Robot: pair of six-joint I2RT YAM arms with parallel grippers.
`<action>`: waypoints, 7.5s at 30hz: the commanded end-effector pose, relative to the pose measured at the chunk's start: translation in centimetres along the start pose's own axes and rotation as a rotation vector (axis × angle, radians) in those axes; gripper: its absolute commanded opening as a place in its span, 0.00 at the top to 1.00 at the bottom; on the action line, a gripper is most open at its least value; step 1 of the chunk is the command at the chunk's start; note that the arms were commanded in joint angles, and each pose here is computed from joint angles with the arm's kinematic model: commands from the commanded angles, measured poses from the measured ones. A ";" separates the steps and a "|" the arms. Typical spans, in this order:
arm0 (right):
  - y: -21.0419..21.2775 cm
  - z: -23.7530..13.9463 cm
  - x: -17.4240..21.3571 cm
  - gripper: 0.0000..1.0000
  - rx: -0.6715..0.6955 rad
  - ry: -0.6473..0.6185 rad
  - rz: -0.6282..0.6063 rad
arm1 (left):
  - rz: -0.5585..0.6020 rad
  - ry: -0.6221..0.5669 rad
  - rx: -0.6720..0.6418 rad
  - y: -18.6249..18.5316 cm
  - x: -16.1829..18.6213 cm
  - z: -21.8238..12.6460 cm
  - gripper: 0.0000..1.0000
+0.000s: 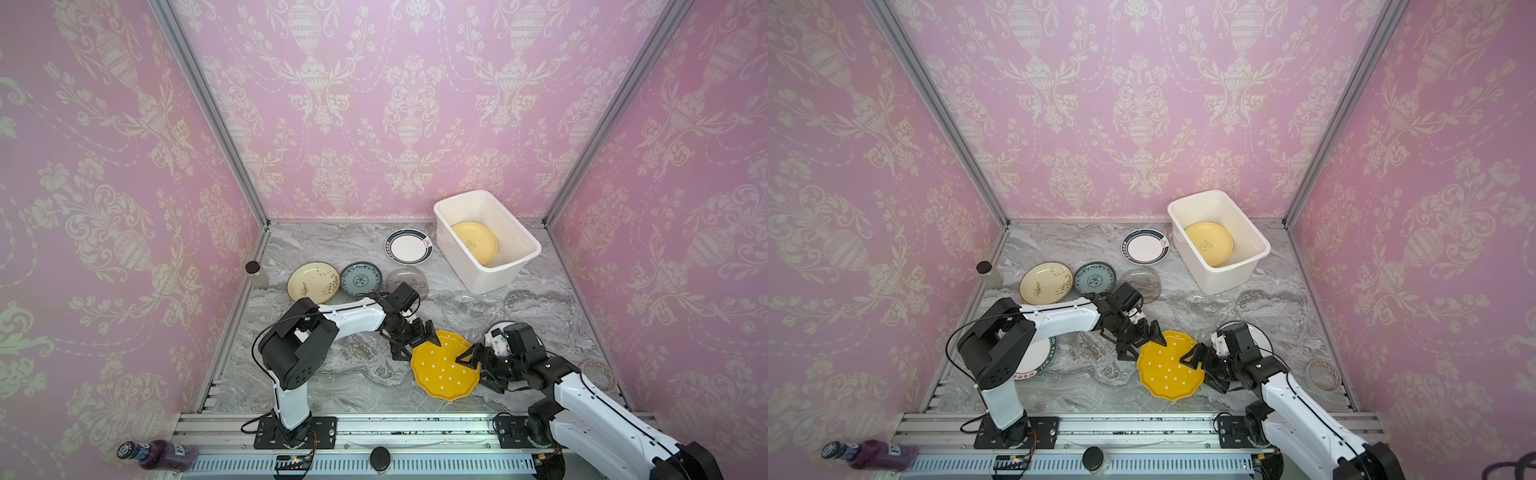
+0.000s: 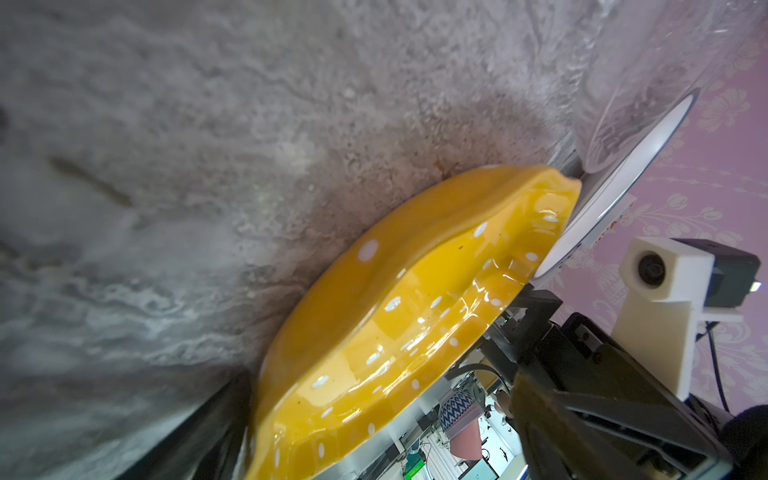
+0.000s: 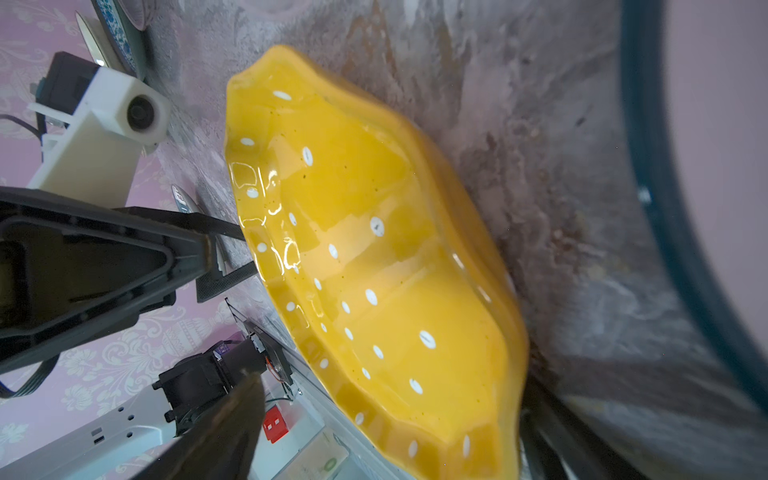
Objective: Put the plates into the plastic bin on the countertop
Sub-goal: 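Close both grippers on opposite rims of the yellow polka-dot plate, then lift the polka-dot plate with the right gripper while the left gripper releases, then carry the polka-dot plate with the right gripper over the white bin, then lower the polka-dot plate into the bin and open the right gripper, then withdraw the right gripper from the bin while the left gripper reaches the green-rimmed plate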
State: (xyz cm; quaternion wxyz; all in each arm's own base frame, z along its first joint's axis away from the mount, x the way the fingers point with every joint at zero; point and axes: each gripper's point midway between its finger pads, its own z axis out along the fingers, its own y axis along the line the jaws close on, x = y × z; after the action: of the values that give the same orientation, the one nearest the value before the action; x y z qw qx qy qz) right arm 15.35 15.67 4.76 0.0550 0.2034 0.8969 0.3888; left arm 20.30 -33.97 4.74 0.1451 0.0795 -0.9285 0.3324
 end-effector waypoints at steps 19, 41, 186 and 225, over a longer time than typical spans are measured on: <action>5.9 -2.0 -0.9 0.21 -0.232 -0.063 -0.114 | -0.005 0.045 0.029 -0.3 0.6 0.7 0.01; 6.9 -1.6 -2.1 0.35 -0.265 -0.096 -0.099 | 0.017 0.057 0.049 -0.9 0.9 0.7 0.01; 12.6 -6.2 -43.8 0.87 -0.110 -0.808 0.277 | 0.924 -0.857 0.132 -21.9 -5.5 -24.0 0.01; 12.1 -10.4 -36.6 0.07 0.446 -0.630 0.017 | 0.765 -1.001 0.006 -18.4 -5.7 -29.3 0.01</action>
State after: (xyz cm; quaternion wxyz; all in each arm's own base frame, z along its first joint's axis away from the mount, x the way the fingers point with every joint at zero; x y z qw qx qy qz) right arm 51.25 1.28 14.18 0.2403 0.3620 0.8930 0.1172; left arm 36.87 -31.76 32.39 -0.4063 -0.1496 -0.8505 0.2987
